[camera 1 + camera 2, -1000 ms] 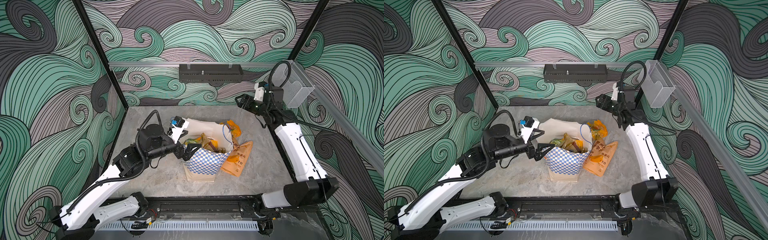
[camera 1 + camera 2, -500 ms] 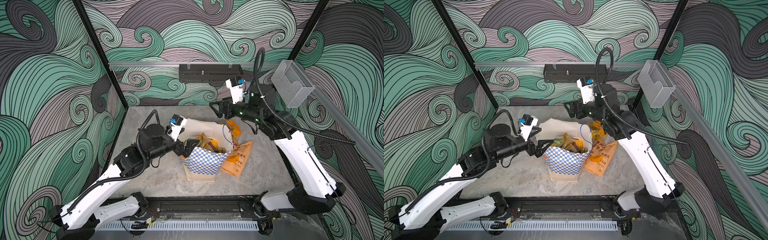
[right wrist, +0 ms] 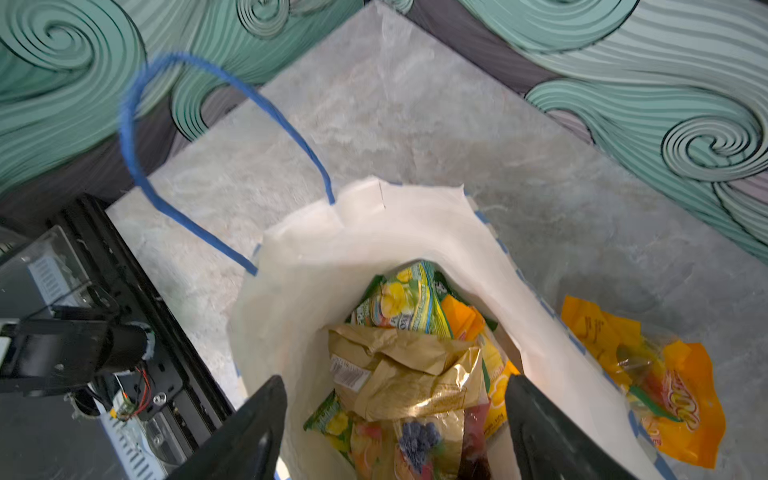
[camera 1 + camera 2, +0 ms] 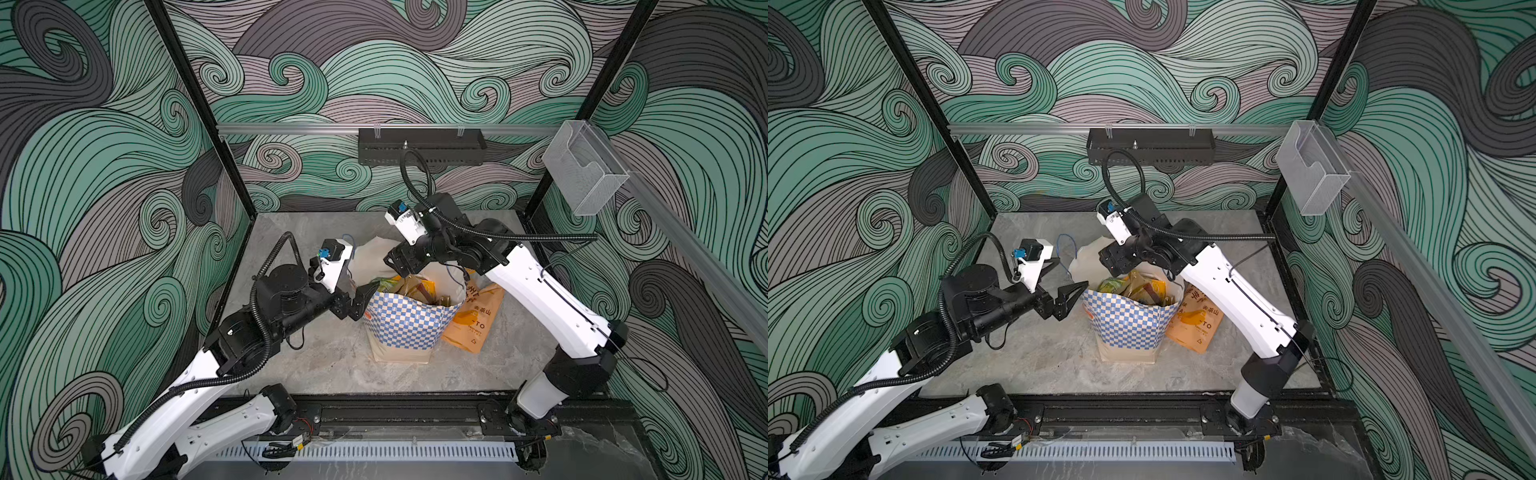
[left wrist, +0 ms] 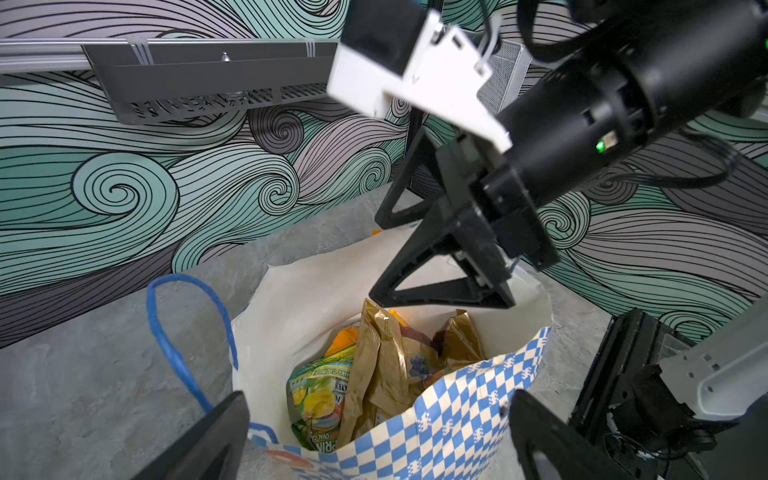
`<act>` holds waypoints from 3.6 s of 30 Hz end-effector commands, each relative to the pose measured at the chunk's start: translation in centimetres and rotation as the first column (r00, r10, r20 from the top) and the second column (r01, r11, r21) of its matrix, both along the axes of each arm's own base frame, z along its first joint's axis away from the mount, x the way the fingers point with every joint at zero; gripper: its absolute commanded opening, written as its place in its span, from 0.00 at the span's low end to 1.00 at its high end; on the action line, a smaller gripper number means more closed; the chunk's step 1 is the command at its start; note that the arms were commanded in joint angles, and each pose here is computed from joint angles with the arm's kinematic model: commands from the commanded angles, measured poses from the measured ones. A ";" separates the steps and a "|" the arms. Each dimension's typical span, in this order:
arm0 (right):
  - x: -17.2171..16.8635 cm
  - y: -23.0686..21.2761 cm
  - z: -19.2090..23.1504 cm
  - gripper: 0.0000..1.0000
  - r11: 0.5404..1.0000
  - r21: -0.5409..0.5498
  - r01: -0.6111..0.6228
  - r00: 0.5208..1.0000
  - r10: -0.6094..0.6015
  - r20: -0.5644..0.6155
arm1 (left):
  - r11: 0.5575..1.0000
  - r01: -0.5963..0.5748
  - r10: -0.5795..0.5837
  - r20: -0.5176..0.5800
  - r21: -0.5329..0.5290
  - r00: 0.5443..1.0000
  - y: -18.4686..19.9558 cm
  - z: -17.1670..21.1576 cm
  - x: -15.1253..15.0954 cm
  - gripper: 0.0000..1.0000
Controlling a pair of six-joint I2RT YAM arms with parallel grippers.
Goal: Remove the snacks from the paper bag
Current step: 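Move the right gripper over the paper bag and lower it inside, then grasp the gold foil snack bag inside the paper bag with the right gripper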
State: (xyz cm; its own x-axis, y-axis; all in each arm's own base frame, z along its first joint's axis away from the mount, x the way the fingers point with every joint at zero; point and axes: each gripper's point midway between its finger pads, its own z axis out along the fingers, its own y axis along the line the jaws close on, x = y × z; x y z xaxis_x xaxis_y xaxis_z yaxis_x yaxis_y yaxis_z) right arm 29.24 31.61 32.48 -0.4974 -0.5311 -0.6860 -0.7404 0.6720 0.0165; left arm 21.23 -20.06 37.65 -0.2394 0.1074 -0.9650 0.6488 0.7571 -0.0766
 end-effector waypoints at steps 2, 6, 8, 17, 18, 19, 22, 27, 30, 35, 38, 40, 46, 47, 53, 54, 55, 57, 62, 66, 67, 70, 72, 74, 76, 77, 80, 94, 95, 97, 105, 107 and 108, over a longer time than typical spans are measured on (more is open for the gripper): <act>0.2 -0.6 -3.8 0.81 0.993 -0.121 0.000 0.999 -0.007 -0.054 | 0.999 -0.021 0.019 0.034 0.038 0.999 0.6 0.2 0.1 0.99; 1.1 -1.0 -7.9 0.80 0.974 -0.225 0.019 0.995 -0.041 -0.095 | 0.999 -0.011 0.010 0.033 0.034 0.999 0.1 0.3 0.3 0.99; 1.3 -1.5 -9.7 0.79 0.957 -0.287 0.030 0.990 -0.067 -0.120 | 0.999 -0.004 0.003 0.027 0.036 1.000 0.0 0.2 0.3 0.98; 0.5 -3.0 -16.0 0.78 0.895 -0.443 -0.046 0.977 -0.053 -0.207 | 0.999 -0.010 0.009 0.013 0.048 1.000 -0.1 -0.3 0.5 0.99; 0.3 -3.1 -16.6 0.78 0.888 -0.457 -0.056 0.975 -0.051 -0.218 | 0.999 -0.010 0.010 0.014 0.046 1.000 -0.1 -0.3 0.5 0.99; 0.2 -3.3 -17.2 0.78 0.883 -0.466 -0.061 0.972 -0.053 -0.228 | 0.999 -0.012 0.011 0.014 0.045 1.000 -0.1 -0.3 0.5 0.99; 0.1 -3.4 -18.9 0.79 0.875 -0.480 -0.065 0.966 -0.065 -0.249 | 0.999 -0.013 0.012 0.014 0.046 1.000 -0.1 -0.3 0.6 0.99; -0.5 -2.7 -21.5 0.80 0.882 -0.465 -0.076 0.944 -0.087 -0.319 | 0.999 -0.012 0.011 0.013 0.047 1.000 -0.1 -0.3 0.5 0.99; -0.7 -2.9 -23.1 0.78 0.872 -0.484 -0.073 0.932 -0.113 -0.345 | 0.999 -0.014 0.013 0.013 0.048 1.000 0.0 -0.4 0.5 0.98; -1.2 -2.7 -24.5 0.54 0.874 -0.478 -0.089 0.916 -0.116 -0.383 | 0.999 -0.018 0.017 0.013 0.049 1.000 0.1 -0.5 0.5 0.99; -1.3 -2.3 -24.1 0.35 0.886 -0.456 -0.088 0.916 -0.108 -0.386 | 0.999 -0.017 0.016 0.015 0.050 1.000 0.0 -0.4 0.5 0.99; -1.1 -2.2 -23.5 0.20 0.890 -0.449 -0.080 0.921 -0.106 -0.374 | 0.999 -0.014 0.013 0.016 0.049 1.000 0.0 -0.4 0.5 0.99; -0.3 -2.0 -20.9 0.00 0.906 -0.420 -0.049 0.944 -0.096 -0.315 | 0.999 -0.014 0.013 0.014 0.051 1.000 0.0 -0.5 0.5 0.99; -0.3 -1.9 -20.3 0.00 0.911 -0.410 -0.043 0.947 -0.093 -0.306 | 0.999 -0.014 0.014 0.014 0.052 1.000 0.0 -0.6 0.5 0.99; 0.4 -1.3 -16.3 0.00 0.946 -0.325 0.006 0.967 -0.088 -0.238 | 0.999 -0.014 0.014 0.018 0.045 1.000 0.0 -0.4 0.5 0.98; 0.4 -1.2 -15.3 0.00 0.953 -0.303 0.015 0.971 -0.086 -0.222 | 0.999 -0.013 0.013 0.017 0.045 1.000 -0.1 -0.4 0.5 0.98; 0.5 -1.2 -14.7 0.00 0.957 -0.288 0.024 0.974 -0.087 -0.210 | 0.999 -0.013 0.012 0.018 0.045 1.000 -0.1 -0.4 0.5 0.99; 0.7 -1.2 -13.1 0.00 0.968 -0.248 0.042 0.979 -0.089 -0.182 | 0.999 -0.012 0.011 0.017 0.044 1.000 -0.1 -0.4 0.5 0.99; 1.3 -1.5 -9.5 0.00 0.983 -0.154 0.096 0.986 -0.115 -0.118 | 0.999 -0.011 0.010 0.015 0.043 1.000 -0.1 -0.5 0.5 0.99; 1.6 -2.0 -6.7 0.00 0.988 -0.072 0.138 0.987 -0.143 -0.072 | 0.999 -0.011 0.011 0.015 0.038 1.000 -0.1 -0.4 0.4 0.99; 1.7 -2.1 -6.0 0.00 0.988 -0.051 0.146 0.987 -0.149 -0.061 | 0.999 -0.009 0.009 0.014 0.038 1.000 -0.1 -0.4 0.4 0.99; 2.1 -2.6 -4.3 0.00 0.983 0.011 0.182 0.983 -0.181 -0.031 | 0.999 -0.009 0.009 0.012 0.036 1.000 -0.1 -0.4 0.4 0.99; 2.4 -2.9 -3.0 0.00 0.977 0.058 0.207 0.978 -0.207 -0.014 | 0.999 -0.007 0.007 0.010 0.034 1.000 -0.2 -0.5 0.4 0.99; 2.6 -3.2 -1.8 0.00 0.968 0.102 0.228 0.973 -0.229 -0.002 | 0.999 -0.005 0.005 0.010 0.034 1.000 -0.2 -0.5 0.4 0.99; 2.6 -3.3 -0.6 0.00 0.962 0.144 0.234 0.971 -0.237 0.010 | 1.000 -0.004 0.004 0.010 0.031 1.000 -0.2 -0.4 0.4 0.99; 2.7 -3.4 -0.1 0.00 0.958 0.162 0.237 0.970 -0.243 0.018 | 0.999 -0.004 0.004 0.010 0.032 1.000 -0.2 -0.4 0.4 0.99; 2.8 -3.5 0.7 0.00 0.954 0.179 0.240 0.968 -0.249 0.031 | 1.000 -0.003 0.003 0.008 0.030 1.000 -0.3 -0.5 0.4 0.99; 3.4 -4.2 -7.8 0.67 0.950 -0.135 0.282 0.946 -0.299 -0.127 | 1.000 0.002 -0.002 0.001 0.031 1.000 -0.5 -0.9 0.5 0.99; 3.5 -4.5 -9.0 0.73 0.939 -0.186 0.291 0.937 -0.319 -0.144 | 0.999 0.005 -0.005 0.001 0.033 1.000 -0.6 -0.9 0.5 0.99; 3.7 -4.7 -11.2 0.88 0.921 -0.261 0.289 0.925 -0.338 -0.170 | 0.999 0.008 -0.008 0.002 0.033 1.000 -0.6 -0.8 0.4 0.99; 3.4 -3.8 -18.0 0.99 0.904 -0.355 0.238 0.892 -0.348 -0.290 | 0.999 -0.001 0.001 0.010 0.039 1.000 -0.1 -0.9 0.2 0.99; 3.2 -3.5 -19.7 0.99 0.904 -0.360 0.230 0.879 -0.352 -0.322 | 0.999 -0.002 0.002 0.011 0.041 1.000 0.0 -0.9 0.2 0.99; 2.9 -3.4 -20.6 0.98 0.905 -0.359 0.228 0.872 -0.354 -0.338 | 0.999 -0.002 0.002 0.012 0.040 1.000 0.0 -0.9 0.2 0.99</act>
